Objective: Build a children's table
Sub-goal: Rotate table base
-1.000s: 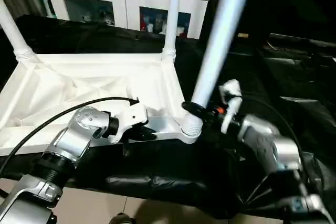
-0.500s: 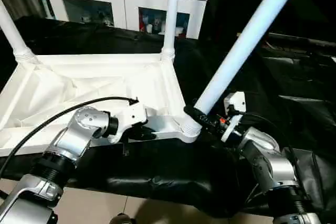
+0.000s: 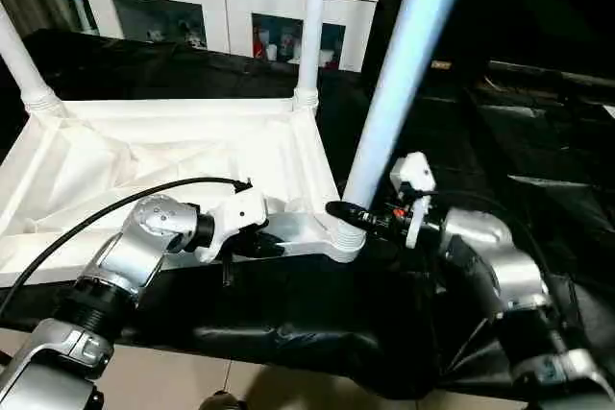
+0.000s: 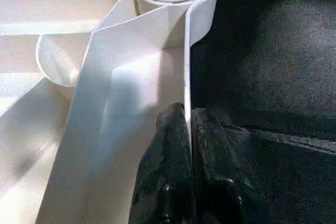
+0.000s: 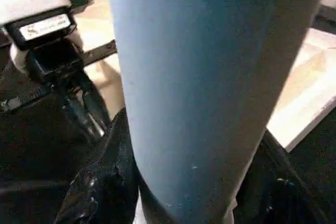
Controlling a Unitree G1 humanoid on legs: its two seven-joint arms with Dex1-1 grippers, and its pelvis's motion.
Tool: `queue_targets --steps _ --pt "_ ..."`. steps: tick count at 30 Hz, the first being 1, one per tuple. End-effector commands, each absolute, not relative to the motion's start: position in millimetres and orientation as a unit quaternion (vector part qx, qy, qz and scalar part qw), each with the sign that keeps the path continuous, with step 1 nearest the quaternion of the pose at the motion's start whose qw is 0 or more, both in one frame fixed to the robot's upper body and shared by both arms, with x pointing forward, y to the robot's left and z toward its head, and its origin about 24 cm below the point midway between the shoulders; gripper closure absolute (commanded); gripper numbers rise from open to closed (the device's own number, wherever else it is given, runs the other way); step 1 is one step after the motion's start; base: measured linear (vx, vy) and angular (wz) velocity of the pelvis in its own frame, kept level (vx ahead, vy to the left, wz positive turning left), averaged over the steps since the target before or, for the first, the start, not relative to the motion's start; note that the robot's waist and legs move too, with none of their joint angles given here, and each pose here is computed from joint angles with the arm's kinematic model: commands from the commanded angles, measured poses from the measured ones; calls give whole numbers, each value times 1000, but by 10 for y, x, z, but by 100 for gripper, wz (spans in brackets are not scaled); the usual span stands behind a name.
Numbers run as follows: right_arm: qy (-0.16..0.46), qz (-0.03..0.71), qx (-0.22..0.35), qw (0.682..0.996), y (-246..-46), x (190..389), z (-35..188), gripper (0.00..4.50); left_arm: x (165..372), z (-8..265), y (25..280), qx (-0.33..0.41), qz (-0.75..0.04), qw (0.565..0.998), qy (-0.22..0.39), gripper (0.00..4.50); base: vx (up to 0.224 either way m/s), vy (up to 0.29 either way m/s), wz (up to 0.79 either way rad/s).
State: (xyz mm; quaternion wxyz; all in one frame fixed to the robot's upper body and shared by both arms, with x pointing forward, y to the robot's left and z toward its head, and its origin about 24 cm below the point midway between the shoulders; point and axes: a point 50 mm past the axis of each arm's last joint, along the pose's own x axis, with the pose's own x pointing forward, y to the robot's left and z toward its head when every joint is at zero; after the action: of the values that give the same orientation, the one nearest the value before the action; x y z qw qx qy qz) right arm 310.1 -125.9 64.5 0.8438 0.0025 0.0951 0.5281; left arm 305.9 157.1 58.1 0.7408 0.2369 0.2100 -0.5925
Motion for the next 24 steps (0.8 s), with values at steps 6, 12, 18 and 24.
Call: queue_targets --steps 6,12,18,24 --pt "226 572 24 788 -1246 2812 139 266 3097 769 1438 232 -603 750 140 450 0 0 0" --pt "223 591 26 775 -1266 2761 100 266 3057 768 1394 223 -636 727 136 450 0 0 0" --pt "224 612 9 758 -1344 2719 70 266 3023 777 1307 217 -682 684 140 450 0 0 0" --pt "220 596 13 772 -1350 2737 33 266 3128 782 1308 230 -652 709 138 450 0 0 0"
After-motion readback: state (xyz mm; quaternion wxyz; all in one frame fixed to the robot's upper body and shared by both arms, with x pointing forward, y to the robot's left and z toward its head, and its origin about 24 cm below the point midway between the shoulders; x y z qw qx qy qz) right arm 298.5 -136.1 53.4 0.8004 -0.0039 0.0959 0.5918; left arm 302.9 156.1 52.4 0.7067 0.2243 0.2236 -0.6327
